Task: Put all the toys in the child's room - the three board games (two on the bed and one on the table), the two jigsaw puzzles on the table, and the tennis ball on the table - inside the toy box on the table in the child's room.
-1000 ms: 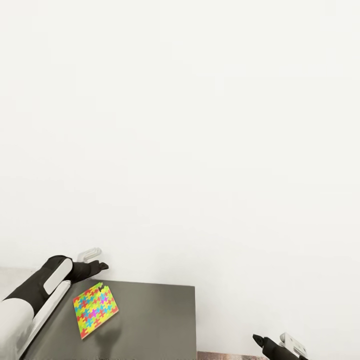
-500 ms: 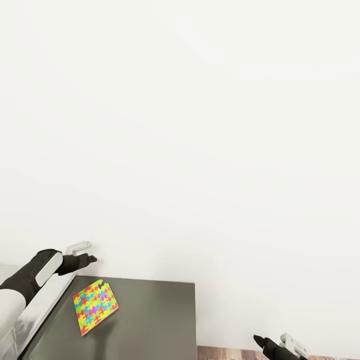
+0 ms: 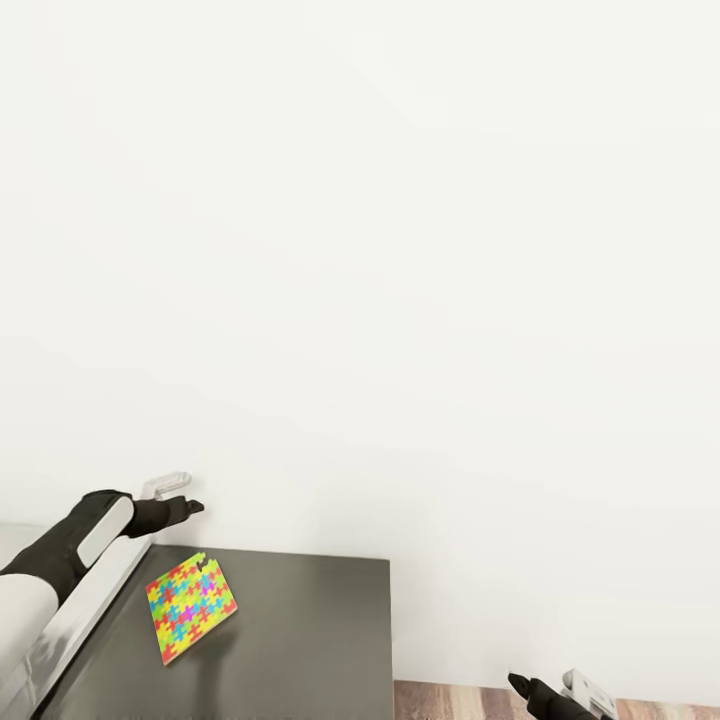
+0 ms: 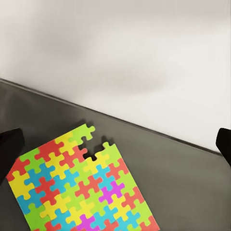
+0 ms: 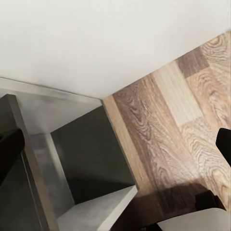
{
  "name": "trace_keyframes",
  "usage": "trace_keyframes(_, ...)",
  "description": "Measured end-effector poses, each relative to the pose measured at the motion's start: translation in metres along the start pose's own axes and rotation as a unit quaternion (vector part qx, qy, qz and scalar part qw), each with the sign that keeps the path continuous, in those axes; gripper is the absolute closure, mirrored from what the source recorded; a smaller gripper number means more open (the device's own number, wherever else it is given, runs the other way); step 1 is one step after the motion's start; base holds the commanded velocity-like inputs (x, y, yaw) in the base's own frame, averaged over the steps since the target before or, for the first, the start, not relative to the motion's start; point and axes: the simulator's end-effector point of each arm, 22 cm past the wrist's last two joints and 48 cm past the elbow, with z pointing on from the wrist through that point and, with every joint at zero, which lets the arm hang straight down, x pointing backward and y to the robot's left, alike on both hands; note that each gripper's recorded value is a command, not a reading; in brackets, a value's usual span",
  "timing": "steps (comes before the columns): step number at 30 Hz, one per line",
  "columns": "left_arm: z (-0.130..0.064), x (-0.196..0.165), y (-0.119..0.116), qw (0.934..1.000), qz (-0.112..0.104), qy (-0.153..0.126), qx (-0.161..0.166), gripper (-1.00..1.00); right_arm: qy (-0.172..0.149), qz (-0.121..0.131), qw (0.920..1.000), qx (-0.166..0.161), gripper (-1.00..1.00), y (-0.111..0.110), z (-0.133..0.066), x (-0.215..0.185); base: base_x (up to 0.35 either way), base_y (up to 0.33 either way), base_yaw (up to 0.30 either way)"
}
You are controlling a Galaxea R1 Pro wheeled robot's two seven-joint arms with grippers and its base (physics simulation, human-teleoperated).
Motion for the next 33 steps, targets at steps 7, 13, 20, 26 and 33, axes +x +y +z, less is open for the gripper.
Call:
trace_keyframes(7,0.004,0.002,0.004,1.0,0.0,0.003,-0.003,-1.0,0.006,0.001,1.0,0.004,-1.0,-0.005,0.001,0.004,0.0,0.0,0.0)
trace_keyframes(13,0.004,0.002,0.019,0.9999,0.0,0.004,-0.014,-1.0,0.007,-0.002,0.9999,0.012,-1.0,-0.017,0.0,0.0,0.0,0.0,0.0)
trace_keyframes(20,0.009,0.005,0.022,0.9998,-0.001,0.008,-0.017,-1.0,0.011,-0.002,0.9998,0.016,-1.0,-0.021,0.002,0.003,0.0,0.0,0.0)
trace_keyframes(26,0.013,0.009,0.025,0.9997,0.0,0.012,-0.02,-1.0,0.015,-0.002,0.9997,0.02,-1.0,-0.024,0.003,0.006,0.0,0.0,0.0)
trace_keyframes(33,0.017,0.0,0.027,0.9997,0.001,-0.012,-0.022,-1.0,0.02,-0.001,0.9995,0.023,-1.0,-0.027,0.005,0.011,0.0,0.0,0.0)
